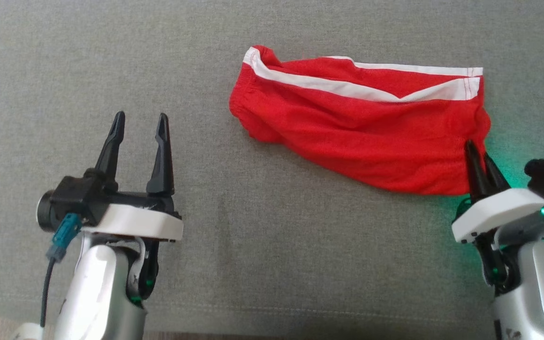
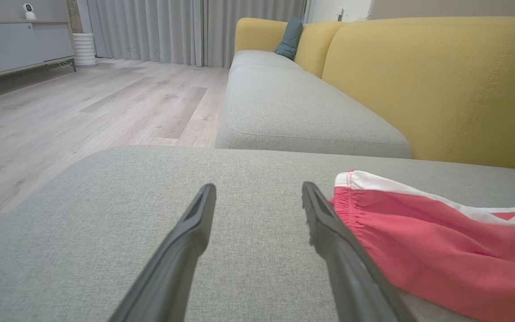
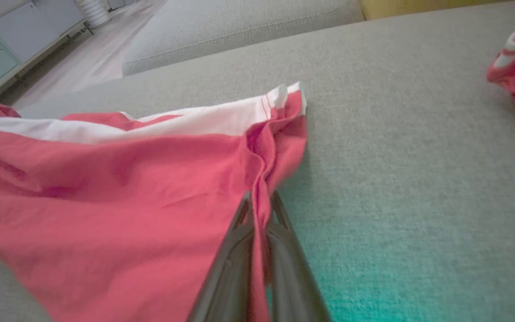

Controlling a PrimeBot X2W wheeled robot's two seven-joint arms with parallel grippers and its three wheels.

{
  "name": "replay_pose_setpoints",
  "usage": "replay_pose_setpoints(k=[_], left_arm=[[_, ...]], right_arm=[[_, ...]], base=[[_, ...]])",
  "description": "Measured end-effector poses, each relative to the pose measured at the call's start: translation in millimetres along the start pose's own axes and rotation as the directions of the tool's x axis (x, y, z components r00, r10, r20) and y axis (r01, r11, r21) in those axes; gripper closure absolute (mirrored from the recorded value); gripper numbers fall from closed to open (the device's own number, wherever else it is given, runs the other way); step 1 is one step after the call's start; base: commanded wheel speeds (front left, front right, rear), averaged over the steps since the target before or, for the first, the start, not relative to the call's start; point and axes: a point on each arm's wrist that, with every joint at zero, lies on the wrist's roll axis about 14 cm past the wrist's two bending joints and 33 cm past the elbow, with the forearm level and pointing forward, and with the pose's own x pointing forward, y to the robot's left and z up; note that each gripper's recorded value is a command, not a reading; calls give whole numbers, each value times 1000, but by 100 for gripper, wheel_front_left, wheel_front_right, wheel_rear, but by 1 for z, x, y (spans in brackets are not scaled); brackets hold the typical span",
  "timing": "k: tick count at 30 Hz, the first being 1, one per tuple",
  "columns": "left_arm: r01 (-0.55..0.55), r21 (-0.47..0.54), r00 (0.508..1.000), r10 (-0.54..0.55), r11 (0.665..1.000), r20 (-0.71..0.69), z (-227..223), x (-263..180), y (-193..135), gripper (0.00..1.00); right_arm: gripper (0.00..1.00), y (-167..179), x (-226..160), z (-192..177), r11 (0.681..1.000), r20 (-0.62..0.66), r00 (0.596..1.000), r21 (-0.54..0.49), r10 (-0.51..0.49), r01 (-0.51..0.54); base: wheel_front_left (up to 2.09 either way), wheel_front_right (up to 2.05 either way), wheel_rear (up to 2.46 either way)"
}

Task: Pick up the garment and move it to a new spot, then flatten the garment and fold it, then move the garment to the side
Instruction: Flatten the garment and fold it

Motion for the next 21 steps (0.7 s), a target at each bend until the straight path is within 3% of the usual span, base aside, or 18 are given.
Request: replay_pose_setpoints(k=[5,10,14,16,21], left_arm=[[2,1,1000,-2,1000,10,4,-1,-1,0],[1,2,1000,-1,1000,16,7,-2,0,0],[-3,5,1000,3,1000,17,8,-4,1,0],[-10,9,1000,10,1000,16,8,-7,4,0],[-40,9,999,40,999,5,6,-12,13,0]], right_arm=[[100,35,4,30,994,56,993,-42,100,-98],[100,85,9,72,968,141,961,-117,237,-222],[100,140,10,86,916,138,913,-175,385,-360],[100,173,11,79,873,101,874,-183,475,-453],[100,216,18,48,806,19,810,-122,585,-579]], base=[[0,0,0],[0,0,0],[0,0,0],[0,0,0],[0,0,0]])
